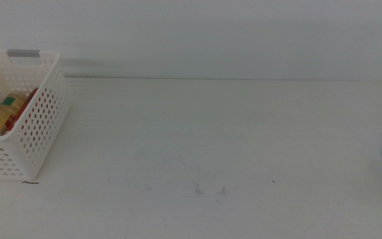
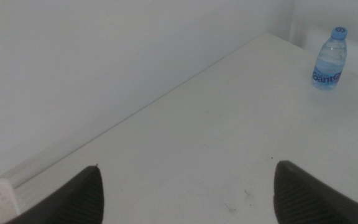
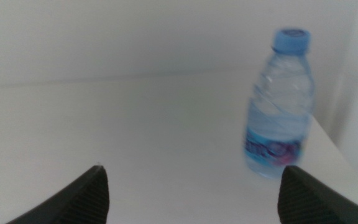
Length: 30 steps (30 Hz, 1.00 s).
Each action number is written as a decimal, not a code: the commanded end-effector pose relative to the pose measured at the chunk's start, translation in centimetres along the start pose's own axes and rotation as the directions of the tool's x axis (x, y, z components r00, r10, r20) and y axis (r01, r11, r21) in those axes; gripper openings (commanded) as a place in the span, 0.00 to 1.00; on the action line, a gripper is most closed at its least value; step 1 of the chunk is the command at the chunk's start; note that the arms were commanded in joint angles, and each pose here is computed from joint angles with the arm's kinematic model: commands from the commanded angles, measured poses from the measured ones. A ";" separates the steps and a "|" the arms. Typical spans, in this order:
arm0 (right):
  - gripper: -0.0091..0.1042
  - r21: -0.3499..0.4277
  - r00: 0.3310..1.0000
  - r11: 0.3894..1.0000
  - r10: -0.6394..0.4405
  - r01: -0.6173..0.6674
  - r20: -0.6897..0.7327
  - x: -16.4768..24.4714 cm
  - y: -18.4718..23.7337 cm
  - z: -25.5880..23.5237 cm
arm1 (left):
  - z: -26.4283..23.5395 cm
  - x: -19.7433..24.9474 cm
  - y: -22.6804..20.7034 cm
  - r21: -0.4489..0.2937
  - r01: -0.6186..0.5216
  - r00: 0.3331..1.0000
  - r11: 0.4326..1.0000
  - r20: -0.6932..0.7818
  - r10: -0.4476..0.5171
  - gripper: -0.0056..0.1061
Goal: Use arms to grab the bottles and put them into the dustbin to the left of the table.
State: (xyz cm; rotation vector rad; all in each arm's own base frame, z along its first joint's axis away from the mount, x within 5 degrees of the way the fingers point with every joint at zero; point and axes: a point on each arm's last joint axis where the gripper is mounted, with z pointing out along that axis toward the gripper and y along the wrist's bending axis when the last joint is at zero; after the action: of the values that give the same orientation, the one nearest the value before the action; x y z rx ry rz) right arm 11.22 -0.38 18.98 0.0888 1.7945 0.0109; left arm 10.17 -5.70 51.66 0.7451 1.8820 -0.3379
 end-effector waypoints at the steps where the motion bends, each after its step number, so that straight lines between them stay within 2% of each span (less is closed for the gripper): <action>1: 0.90 0.051 1.000 0.999 -0.007 0.008 -0.030 0.4 -0.6 0.6 | -0.1 0.0 0.0 0.001 0.007 1.000 1.000 0.008 -0.007 0.89; 4: 0.90 0.128 0.998 0.991 0.037 -0.031 -0.045 0.8 -1.6 1.6 | -0.1 0.0 0.0 0.001 0.007 1.000 1.000 0.008 -0.007 0.89; 12: 0.90 0.195 0.999 0.981 0.025 -0.016 -0.045 1.7 -3.1 3.8 | -0.1 0.0 0.0 0.001 0.007 1.000 1.000 0.008 -0.007 0.89; 16: 0.90 0.208 0.998 0.977 0.057 -0.052 -0.019 1.9 -3.5 4.4 | -0.1 -0.1 0.0 -0.002 0.007 1.000 1.000 0.014 -0.007 0.89; 21: 0.90 0.204 0.998 0.978 0.034 -0.043 0.043 1.7 -3.6 5.0 | -0.1 -0.1 0.0 -0.002 0.007 1.000 1.000 0.014 -0.007 0.89; 24: 0.90 0.228 0.997 0.972 0.039 -0.052 0.062 1.8 -3.9 5.2 | -0.1 -0.1 0.0 -0.002 0.007 1.000 1.000 0.014 -0.007 0.89; 27: 0.90 0.263 0.998 0.963 0.060 -0.067 0.036 2.4 -4.2 5.4 | -0.1 -0.1 0.0 -0.002 0.007 1.000 1.000 0.014 -0.007 0.89; 30: 0.90 0.275 0.999 0.961 0.031 -0.035 0.020 2.2 -4.6 6.7 | -0.1 -0.1 0.0 -0.002 0.007 1.000 1.000 0.014 -0.007 0.89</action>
State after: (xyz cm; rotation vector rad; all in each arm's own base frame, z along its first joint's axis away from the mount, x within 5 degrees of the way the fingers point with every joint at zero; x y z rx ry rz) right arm 16.49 -4.78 14.93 0.3290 1.7882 -0.1870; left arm 10.17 -5.70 51.66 0.7451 1.8820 -0.3379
